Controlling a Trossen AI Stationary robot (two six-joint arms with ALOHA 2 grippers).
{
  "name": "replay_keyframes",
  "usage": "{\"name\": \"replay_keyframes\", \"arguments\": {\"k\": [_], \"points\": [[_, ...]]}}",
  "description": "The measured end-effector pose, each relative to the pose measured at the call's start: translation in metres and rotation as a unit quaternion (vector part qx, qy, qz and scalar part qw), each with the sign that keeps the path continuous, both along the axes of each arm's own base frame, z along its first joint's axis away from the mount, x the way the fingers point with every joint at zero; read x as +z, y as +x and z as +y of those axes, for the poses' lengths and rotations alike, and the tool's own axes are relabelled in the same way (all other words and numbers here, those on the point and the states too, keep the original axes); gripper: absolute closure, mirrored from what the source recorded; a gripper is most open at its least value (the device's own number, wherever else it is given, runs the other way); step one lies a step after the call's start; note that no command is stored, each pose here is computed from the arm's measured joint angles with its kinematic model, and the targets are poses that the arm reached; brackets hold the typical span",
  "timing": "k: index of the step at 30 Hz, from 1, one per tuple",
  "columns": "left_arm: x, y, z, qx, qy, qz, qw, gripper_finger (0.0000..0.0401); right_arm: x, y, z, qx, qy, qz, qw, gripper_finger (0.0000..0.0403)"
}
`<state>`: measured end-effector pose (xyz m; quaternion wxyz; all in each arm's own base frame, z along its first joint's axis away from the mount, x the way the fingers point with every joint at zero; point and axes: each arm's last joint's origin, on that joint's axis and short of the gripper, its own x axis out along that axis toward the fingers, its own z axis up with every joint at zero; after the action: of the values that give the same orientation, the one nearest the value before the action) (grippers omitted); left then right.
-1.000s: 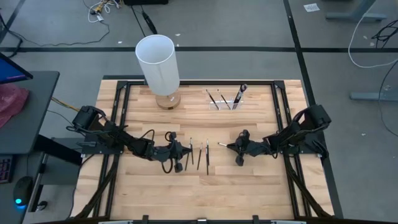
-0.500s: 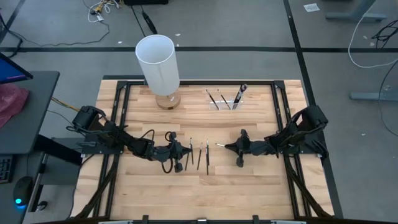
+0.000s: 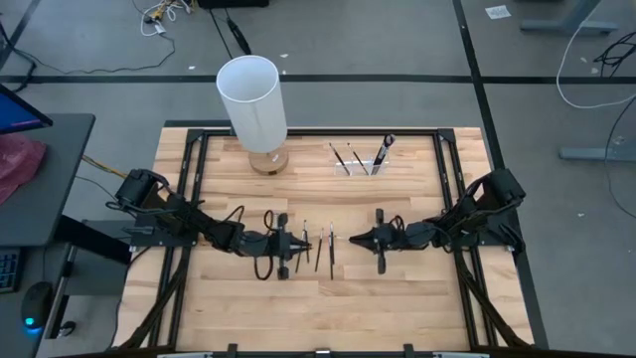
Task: Sort items
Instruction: Put the eyeshadow brush into the transparent organizer
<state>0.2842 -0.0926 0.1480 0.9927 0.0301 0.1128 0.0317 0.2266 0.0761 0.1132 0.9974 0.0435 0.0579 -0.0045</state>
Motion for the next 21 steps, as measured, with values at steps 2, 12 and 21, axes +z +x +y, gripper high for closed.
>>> {"name": "replay_keyframes", "arguments": {"k": [2, 12, 21], "points": [[0.004, 0.002, 0.003, -0.004, 0.000, -0.018, 1.000, 0.0332, 0.007, 0.008, 0.004, 0.004, -0.008, -0.017, 1.000, 0.0400], [0.013, 0.011, 0.021, -0.034, -0.040, -0.082, 0.995, 0.0169, 0.038, 0.042, 0.020, 0.052, -0.040, -0.091, 0.994, 0.0400], [0.022, 0.016, 0.008, -0.087, -0.037, -0.188, 0.978, 0.0159, 0.053, 0.055, 0.025, 0.064, -0.053, -0.122, 0.989, 0.0399]]}}
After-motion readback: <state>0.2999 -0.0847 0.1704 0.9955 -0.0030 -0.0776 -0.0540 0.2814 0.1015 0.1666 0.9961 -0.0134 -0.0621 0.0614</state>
